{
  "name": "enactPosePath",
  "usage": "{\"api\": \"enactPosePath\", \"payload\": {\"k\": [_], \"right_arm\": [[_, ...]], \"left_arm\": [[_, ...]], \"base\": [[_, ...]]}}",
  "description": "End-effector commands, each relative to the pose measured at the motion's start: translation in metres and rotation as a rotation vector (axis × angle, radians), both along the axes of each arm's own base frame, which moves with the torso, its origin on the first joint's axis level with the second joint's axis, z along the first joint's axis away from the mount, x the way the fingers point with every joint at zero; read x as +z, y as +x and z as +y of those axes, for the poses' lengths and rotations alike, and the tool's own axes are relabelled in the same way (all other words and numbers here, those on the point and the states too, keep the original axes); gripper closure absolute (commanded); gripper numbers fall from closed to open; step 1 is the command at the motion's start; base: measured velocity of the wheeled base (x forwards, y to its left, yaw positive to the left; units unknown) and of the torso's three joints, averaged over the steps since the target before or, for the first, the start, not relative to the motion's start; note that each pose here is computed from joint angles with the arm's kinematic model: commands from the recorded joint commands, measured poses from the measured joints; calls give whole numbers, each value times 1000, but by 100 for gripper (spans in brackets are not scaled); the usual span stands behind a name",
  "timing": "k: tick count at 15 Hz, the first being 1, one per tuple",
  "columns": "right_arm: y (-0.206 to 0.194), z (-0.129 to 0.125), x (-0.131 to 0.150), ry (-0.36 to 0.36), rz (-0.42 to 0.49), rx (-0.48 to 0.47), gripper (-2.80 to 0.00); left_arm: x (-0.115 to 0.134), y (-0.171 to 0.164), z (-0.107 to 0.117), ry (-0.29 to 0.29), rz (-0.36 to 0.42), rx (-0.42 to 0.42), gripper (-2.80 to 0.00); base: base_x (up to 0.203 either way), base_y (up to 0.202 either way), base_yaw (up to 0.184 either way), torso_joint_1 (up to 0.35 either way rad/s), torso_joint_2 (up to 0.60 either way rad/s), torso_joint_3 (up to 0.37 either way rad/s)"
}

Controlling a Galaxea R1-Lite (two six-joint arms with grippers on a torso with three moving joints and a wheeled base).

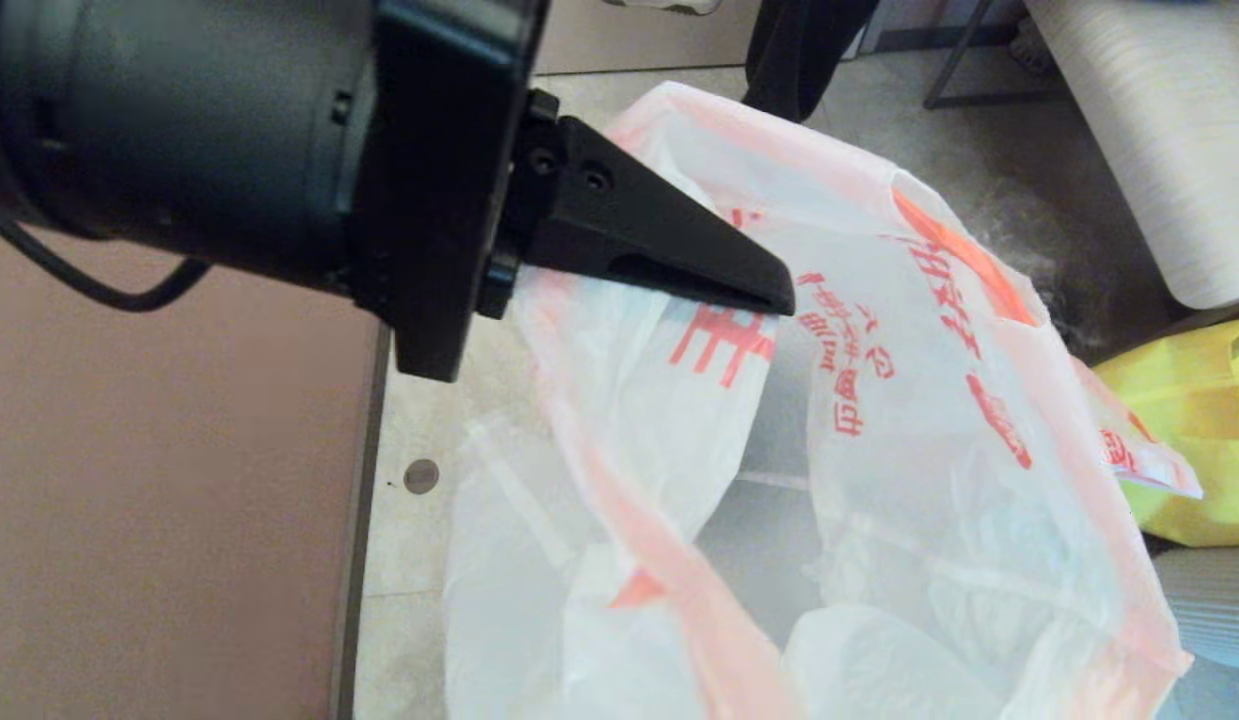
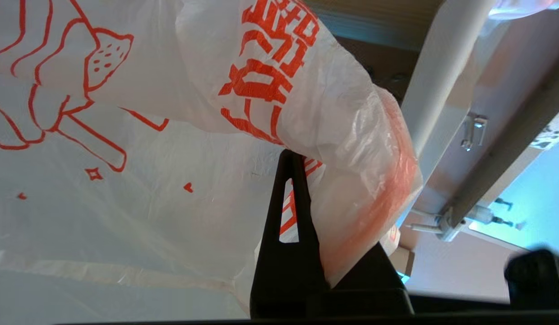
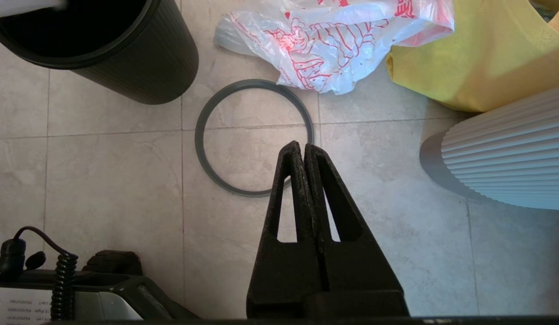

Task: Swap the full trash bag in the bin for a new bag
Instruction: Put the new garbage bag on the trash can

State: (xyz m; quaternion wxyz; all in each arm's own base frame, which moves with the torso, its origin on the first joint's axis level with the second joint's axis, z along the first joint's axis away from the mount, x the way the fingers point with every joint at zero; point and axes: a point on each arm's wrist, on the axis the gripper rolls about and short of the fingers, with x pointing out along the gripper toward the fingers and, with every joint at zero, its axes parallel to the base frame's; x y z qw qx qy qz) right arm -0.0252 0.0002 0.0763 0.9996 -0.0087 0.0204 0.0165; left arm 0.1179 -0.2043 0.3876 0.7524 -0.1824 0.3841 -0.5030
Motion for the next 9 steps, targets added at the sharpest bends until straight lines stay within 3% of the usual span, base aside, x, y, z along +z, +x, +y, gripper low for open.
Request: {"api": "enactPosePath", "payload": {"k": [1,9], "right_arm": [[0,0,0,-1,2,1,0],[0,0,0,-1,2,1,0]], "left_arm": [[-11,14,-18,19,18,4,0],[-36,46,-69,-13,26,-26,0]], "base": [[0,0,0,0,0,0],[0,0,0,0,0,0]]}}
